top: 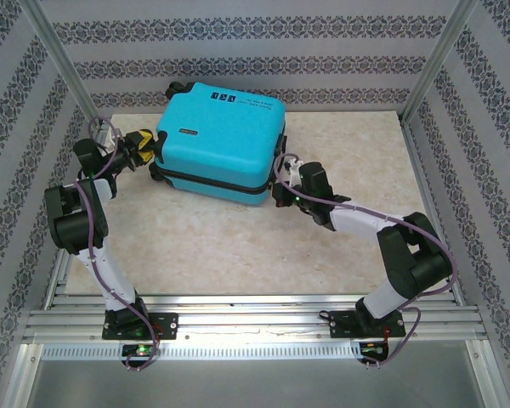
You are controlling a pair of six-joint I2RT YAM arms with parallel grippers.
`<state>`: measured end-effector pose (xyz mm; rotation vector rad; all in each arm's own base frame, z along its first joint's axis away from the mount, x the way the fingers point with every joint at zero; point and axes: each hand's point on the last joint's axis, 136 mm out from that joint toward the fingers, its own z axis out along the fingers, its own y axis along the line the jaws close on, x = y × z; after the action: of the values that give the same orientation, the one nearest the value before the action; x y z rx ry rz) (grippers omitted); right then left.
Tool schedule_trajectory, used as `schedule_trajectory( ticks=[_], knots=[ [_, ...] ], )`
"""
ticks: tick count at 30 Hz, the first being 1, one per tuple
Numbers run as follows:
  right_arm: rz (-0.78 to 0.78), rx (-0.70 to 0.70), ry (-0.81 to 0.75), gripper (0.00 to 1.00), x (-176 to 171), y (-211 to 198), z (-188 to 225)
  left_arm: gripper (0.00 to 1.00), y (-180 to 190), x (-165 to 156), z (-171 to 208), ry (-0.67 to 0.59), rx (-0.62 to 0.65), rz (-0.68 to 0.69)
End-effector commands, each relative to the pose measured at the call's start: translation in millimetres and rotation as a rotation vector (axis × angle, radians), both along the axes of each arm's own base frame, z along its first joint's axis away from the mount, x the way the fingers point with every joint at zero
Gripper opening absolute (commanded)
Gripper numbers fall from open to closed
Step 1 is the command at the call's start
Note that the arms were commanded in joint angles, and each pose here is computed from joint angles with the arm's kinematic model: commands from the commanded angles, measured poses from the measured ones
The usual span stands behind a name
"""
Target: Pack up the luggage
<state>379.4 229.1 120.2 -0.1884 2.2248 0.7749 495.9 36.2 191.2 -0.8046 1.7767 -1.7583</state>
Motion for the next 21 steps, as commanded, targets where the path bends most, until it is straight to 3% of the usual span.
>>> schedule_trajectory(
  ticks=[1,10,17,21],
  knots=[
    [-0.137,0.012,-0.046,0.0,31,-27,20,0.0,40,1,-43,0.15,-0.037,0.125],
    [0.048,0.058,-0.166,0.0,64,-4,26,0.0,39,2,-50,0.155,-0.014,0.09],
    [-0.087,0.069,-0.142,0.0,103,-31,22,0.0,38,1,-48,0.153,0.011,0.08],
    [-0.091,0.101,-0.16,0.0,119,-38,27,0.0,38,1,-50,0.155,0.013,0.077]
  ],
)
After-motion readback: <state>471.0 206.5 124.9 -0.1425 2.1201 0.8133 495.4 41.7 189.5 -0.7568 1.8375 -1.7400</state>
